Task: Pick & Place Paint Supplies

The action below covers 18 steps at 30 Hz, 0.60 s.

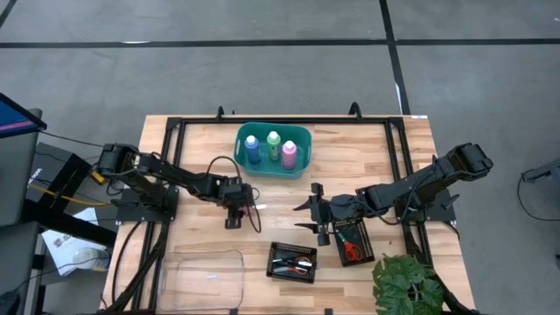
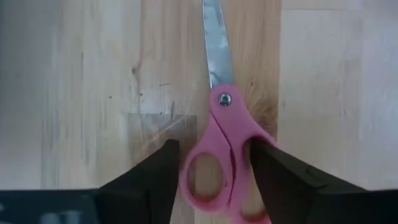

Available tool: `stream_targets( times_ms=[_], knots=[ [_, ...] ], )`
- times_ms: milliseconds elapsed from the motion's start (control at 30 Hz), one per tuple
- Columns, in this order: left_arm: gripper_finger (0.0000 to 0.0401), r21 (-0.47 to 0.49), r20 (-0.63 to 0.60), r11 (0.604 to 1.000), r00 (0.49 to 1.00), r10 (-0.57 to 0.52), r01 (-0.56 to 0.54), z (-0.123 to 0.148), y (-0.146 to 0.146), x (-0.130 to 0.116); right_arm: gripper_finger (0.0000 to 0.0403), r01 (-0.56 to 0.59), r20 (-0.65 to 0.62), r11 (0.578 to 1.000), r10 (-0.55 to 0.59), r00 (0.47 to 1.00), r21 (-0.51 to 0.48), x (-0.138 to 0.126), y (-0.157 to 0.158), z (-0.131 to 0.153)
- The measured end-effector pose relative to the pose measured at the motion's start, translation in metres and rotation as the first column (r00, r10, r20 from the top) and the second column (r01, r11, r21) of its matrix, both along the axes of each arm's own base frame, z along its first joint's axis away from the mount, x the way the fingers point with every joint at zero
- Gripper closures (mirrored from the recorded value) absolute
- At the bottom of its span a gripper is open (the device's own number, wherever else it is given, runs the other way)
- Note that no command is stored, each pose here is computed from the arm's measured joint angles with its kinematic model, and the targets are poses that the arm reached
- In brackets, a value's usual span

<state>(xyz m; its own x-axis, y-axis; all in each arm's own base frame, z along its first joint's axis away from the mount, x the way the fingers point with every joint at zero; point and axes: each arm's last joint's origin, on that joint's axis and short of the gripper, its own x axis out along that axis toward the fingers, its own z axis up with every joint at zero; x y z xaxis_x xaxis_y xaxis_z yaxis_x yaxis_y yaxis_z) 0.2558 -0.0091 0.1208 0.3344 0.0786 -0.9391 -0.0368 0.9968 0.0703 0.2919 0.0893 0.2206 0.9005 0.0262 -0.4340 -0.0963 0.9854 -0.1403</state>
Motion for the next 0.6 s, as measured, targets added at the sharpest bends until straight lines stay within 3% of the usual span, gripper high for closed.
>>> stream_targets(
  times_ms=[233,400,500,600],
  knots=[
    [0.0266,-0.058,-0.023,0.998,1.000,-0.002,0.001,-0.0062,0.0055,0.0018,0.0207,-0.023,-0.003,1.000,0.023,1.000,-0.001,-0.0022,0.0064,-0.0003],
    [0.0328,-0.045,0.011,0.999,1.000,0.008,-0.008,-0.0042,0.0053,0.0038,0.0207,-0.029,-0.004,1.000,0.029,1.000,0.000,-0.0026,0.0076,-0.0003],
    [0.0387,-0.013,0.019,1.000,1.000,0.016,-0.016,-0.0041,0.0060,0.0033,0.0207,-0.030,-0.005,1.000,0.030,1.000,-0.004,-0.0027,0.0076,-0.0005],
    [0.0397,-0.006,0.031,1.000,0.999,0.016,-0.016,-0.0039,0.0048,0.0042,0.0207,-0.031,-0.006,1.000,0.031,1.000,-0.006,-0.0027,0.0075,-0.0005]
  ],
)
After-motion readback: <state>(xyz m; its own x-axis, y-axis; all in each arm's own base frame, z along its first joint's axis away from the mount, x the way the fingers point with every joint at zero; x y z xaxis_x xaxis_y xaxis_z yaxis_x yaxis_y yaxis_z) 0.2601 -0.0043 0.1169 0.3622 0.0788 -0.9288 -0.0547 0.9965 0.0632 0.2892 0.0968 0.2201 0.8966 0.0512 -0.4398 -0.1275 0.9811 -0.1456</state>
